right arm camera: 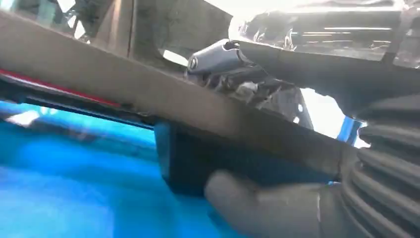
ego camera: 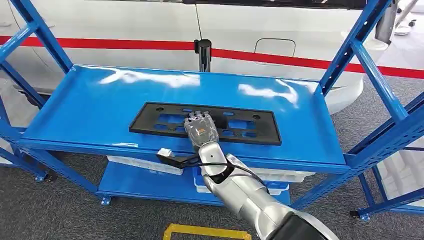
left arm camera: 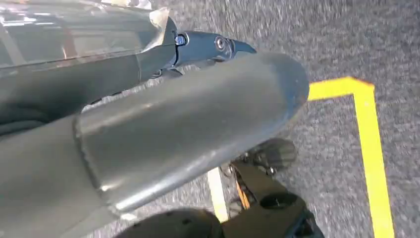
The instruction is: Take the parts from the cabinet and place them on the table.
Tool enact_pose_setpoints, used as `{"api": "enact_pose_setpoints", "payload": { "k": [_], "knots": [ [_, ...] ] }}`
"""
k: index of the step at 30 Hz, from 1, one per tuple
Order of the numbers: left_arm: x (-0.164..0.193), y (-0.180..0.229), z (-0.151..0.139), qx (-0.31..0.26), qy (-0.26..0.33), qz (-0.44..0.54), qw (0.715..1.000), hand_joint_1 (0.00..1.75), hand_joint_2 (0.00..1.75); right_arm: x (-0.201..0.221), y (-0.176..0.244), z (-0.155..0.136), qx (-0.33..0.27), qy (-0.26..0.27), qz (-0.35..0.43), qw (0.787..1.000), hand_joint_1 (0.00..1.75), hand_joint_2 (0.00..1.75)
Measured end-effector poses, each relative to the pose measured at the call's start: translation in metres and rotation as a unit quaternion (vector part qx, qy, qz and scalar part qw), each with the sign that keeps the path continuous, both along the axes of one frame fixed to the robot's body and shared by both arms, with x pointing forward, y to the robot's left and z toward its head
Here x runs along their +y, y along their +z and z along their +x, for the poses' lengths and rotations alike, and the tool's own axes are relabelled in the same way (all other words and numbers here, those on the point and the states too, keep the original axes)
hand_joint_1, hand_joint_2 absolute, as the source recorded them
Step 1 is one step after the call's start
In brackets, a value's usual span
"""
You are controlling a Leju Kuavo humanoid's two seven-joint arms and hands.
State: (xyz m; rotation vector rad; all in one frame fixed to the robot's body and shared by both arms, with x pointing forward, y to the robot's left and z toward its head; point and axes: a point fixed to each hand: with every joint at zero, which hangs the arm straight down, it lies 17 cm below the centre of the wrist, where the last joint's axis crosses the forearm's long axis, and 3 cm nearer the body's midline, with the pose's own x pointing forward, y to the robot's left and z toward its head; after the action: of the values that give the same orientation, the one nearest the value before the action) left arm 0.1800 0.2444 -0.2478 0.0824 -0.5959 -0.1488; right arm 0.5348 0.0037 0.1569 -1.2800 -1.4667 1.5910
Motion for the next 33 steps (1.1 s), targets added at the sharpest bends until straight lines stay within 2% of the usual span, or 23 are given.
{"api": "enact_pose_setpoints", "payload": {
  "k": [14,18,23,28,31,33],
  "knots": [
    [0.004,0.0,0.0,-0.001,0.002,0.011,1.0,0.0,0.0,0.004,-0.002,-0.003,0.002,0.004,0.004,1.0,1.64,1.75],
    [0.005,-0.001,0.0,-0.001,0.0,0.016,1.0,0.0,0.0,0.004,-0.002,-0.004,0.0,0.005,0.005,1.0,1.75,1.75],
    [0.006,-0.001,0.0,-0.001,-0.008,0.023,1.0,0.0,0.0,0.004,0.003,-0.004,-0.014,0.007,0.013,1.0,1.75,1.75],
    [0.007,-0.002,-0.002,0.002,-0.027,0.041,0.999,0.0,0.0,0.0,0.025,-0.002,-0.044,0.017,0.081,0.996,1.75,1.75],
    [0.008,-0.003,-0.003,0.006,-0.08,0.078,0.994,0.0,0.0,-0.001,0.053,-0.001,-0.067,0.037,0.147,0.986,1.75,1.75],
    [0.004,-0.004,-0.003,0.007,-0.134,0.103,0.986,0.0,0.0,-0.002,0.079,-0.001,-0.075,0.063,0.217,0.971,1.75,1.75]
  ]
}}
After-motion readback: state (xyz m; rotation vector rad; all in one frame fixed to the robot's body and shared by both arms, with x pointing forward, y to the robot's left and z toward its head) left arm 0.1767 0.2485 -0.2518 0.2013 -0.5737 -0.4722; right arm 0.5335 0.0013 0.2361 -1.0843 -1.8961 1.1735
